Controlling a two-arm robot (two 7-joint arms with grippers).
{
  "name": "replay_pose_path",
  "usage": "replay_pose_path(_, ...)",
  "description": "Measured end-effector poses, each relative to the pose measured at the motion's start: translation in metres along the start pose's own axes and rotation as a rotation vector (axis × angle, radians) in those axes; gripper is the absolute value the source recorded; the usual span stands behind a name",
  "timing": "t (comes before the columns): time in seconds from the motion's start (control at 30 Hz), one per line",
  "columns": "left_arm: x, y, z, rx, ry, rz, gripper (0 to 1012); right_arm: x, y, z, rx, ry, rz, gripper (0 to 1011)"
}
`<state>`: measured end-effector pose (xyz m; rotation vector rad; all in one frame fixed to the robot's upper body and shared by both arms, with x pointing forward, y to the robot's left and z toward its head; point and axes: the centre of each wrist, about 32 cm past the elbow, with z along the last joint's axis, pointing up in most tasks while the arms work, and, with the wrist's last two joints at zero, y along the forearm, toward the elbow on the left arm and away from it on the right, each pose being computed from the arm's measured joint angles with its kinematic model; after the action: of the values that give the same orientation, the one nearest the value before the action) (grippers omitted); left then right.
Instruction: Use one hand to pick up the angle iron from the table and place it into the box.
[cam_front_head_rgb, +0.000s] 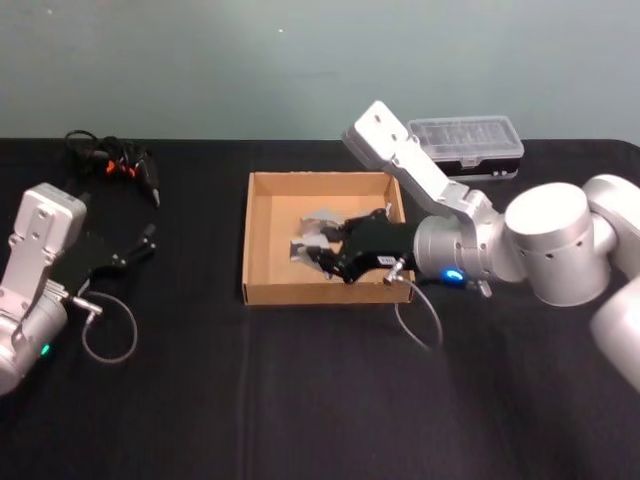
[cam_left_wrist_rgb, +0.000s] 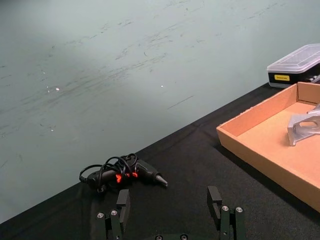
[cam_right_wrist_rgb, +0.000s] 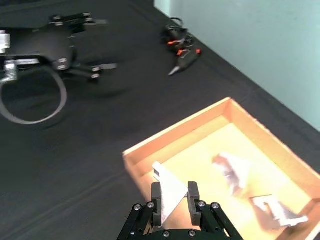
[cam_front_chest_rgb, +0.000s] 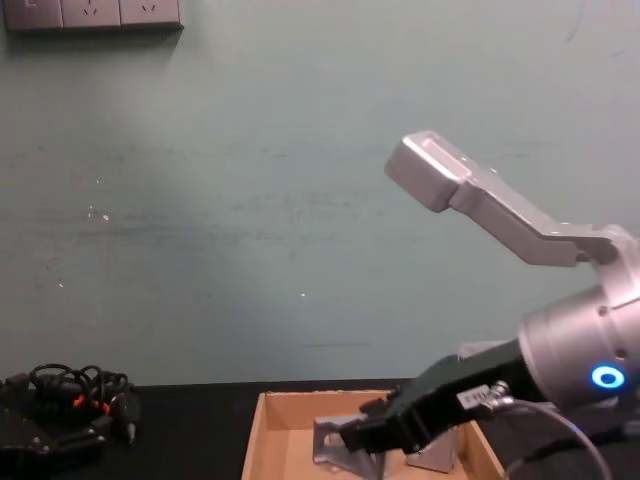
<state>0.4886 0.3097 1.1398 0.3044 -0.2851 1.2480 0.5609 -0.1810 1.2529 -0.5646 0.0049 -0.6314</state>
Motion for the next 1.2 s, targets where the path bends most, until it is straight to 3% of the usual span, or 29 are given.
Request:
replay_pose_path(0.3,0.0,0.0,0.0,0.0,0.0,0.0,1011,0.011,0.03,0.004,-0.004,0.006,-0.053,308)
replay_pose_path(0.73,0.0,0.0,0.0,0.0,0.0,0.0,1011,0.01,0.064,-0.001,-0.022,-0.026,-0.068,308)
replay_pose_path(1.2,0.0,0.0,0.0,0.0,0.0,0.0,1011,0.012,0.072,-0.005,-0.041,-0.029,-0.073,307)
